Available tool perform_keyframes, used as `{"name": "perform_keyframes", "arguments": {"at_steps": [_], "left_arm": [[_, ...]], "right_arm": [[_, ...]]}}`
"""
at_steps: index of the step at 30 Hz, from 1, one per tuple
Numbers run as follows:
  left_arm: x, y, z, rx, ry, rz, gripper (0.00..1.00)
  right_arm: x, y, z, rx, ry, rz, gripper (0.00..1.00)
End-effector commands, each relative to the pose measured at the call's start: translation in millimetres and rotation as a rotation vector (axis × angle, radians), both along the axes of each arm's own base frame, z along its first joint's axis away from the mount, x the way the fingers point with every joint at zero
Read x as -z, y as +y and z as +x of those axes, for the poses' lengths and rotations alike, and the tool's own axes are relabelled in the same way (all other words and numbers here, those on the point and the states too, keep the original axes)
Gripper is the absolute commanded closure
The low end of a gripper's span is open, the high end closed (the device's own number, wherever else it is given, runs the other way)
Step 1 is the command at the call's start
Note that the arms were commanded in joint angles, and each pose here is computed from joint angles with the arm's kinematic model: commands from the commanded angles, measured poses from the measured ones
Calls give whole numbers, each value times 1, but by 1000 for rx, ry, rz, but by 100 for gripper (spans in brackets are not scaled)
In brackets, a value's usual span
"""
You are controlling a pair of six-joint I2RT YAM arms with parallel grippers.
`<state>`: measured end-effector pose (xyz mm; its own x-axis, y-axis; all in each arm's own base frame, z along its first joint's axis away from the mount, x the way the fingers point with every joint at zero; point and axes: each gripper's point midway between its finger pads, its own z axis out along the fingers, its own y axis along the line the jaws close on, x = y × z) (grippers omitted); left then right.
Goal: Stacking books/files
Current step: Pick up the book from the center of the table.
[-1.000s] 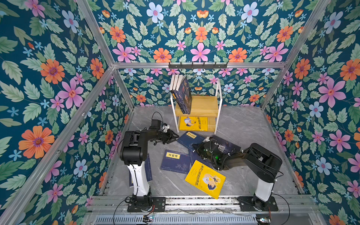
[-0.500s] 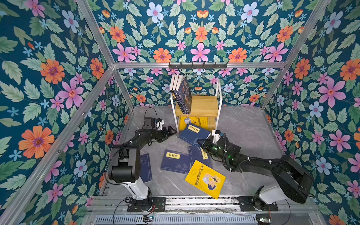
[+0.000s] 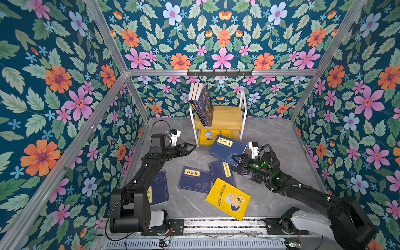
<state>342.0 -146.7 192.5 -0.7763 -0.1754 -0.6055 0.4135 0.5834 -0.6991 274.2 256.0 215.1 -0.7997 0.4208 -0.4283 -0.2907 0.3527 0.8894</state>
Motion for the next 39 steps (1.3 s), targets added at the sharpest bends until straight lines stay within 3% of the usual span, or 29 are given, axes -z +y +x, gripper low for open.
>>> {"name": "perform_keyframes", "arguments": {"at_steps": [1, 11, 19, 26, 32, 39], "left_arm": [[-24, -11, -9, 109, -126, -54, 0], [-40, -23, -23, 196, -179, -122, 0], [-43, -39, -37, 276, -182, -152, 0], [-42, -51, -38, 317, -161, -167, 9], [-46, -75, -46, 411, -103, -215, 31], [-50, -76, -42, 381, -90, -210, 97]], "right_arm": [[-21, 10, -20, -162, -110, 12, 100], [-46, 16, -22, -264, -221, 112, 100], [-54, 27, -12, -317, -234, 199, 100], [-53, 35, -10, -368, -209, 243, 100], [-38, 48, -12, -418, -164, 231, 100], [-26, 50, -11, -420, -142, 232, 100]]}}
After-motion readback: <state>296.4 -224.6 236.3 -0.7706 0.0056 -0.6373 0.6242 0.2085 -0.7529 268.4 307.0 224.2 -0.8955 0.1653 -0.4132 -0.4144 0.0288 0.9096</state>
